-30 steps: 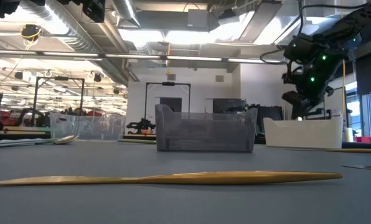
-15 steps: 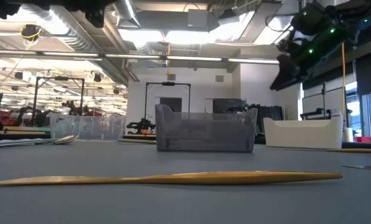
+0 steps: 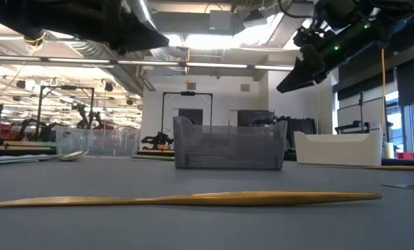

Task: Sort silverware by color (type)
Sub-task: Put the green spoon into the white bin

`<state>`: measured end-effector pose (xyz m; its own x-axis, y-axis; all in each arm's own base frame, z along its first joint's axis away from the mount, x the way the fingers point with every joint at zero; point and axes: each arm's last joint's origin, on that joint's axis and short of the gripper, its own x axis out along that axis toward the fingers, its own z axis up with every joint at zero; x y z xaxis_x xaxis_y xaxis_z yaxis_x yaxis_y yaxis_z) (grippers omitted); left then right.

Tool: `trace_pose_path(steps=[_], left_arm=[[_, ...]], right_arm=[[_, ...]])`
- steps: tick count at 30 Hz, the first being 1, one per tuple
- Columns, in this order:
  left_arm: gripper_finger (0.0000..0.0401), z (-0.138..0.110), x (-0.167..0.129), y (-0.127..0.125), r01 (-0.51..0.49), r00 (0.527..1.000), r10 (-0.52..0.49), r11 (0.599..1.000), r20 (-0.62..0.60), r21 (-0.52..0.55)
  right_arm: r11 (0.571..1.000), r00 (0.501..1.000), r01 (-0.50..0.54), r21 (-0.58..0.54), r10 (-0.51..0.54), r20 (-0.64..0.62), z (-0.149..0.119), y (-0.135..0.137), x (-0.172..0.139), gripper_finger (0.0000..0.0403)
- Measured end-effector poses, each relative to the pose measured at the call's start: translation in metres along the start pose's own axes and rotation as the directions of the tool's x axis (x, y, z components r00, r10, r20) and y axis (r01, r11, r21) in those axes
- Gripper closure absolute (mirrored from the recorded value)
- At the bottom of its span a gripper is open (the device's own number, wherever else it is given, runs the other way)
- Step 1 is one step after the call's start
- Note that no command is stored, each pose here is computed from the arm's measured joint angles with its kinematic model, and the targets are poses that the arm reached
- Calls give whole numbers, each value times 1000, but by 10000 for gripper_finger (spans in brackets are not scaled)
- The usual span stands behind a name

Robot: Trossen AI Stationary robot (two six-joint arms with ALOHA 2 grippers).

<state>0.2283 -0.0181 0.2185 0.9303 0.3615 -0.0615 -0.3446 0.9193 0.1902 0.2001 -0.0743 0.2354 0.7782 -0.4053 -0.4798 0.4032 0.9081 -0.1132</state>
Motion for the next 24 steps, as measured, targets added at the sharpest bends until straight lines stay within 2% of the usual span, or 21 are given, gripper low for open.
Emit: trace_pose_path(steps=[5, 8, 11, 13, 17, 20, 24], left_arm=[[371, -3, 8, 17, -79, 997, 79, 997, -19, 10], [338, -7, 10, 23, -103, 993, 104, 994, -55, 19], [298, -12, 13, 24, -99, 982, 102, 995, -161, 27], [275, -11, 14, 22, -88, 960, 86, 996, -265, 6], [253, -2, 12, 18, -79, 879, 37, 995, -475, -67], [250, 3, 6, 14, -131, 832, 30, 981, -553, -144], [250, -3, -4, 6, -179, 782, 15, 963, -623, -201]], right_arm=[[999, 1000, -16, -32, 16, -1, -1, 14, 14, 235], [998, 1000, -19, -56, 20, 8, -2, 23, 23, 235], [993, 999, -37, -109, 41, 35, -1, 34, 31, 235], [988, 996, -56, -143, 66, 64, 0, 43, 34, 235], [975, 986, -98, -199, 123, 116, 2, 65, 36, 235], [963, 975, -129, -238, 166, 145, 3, 79, 33, 235], [946, 966, -164, -278, 211, 151, 2, 91, 29, 235]])
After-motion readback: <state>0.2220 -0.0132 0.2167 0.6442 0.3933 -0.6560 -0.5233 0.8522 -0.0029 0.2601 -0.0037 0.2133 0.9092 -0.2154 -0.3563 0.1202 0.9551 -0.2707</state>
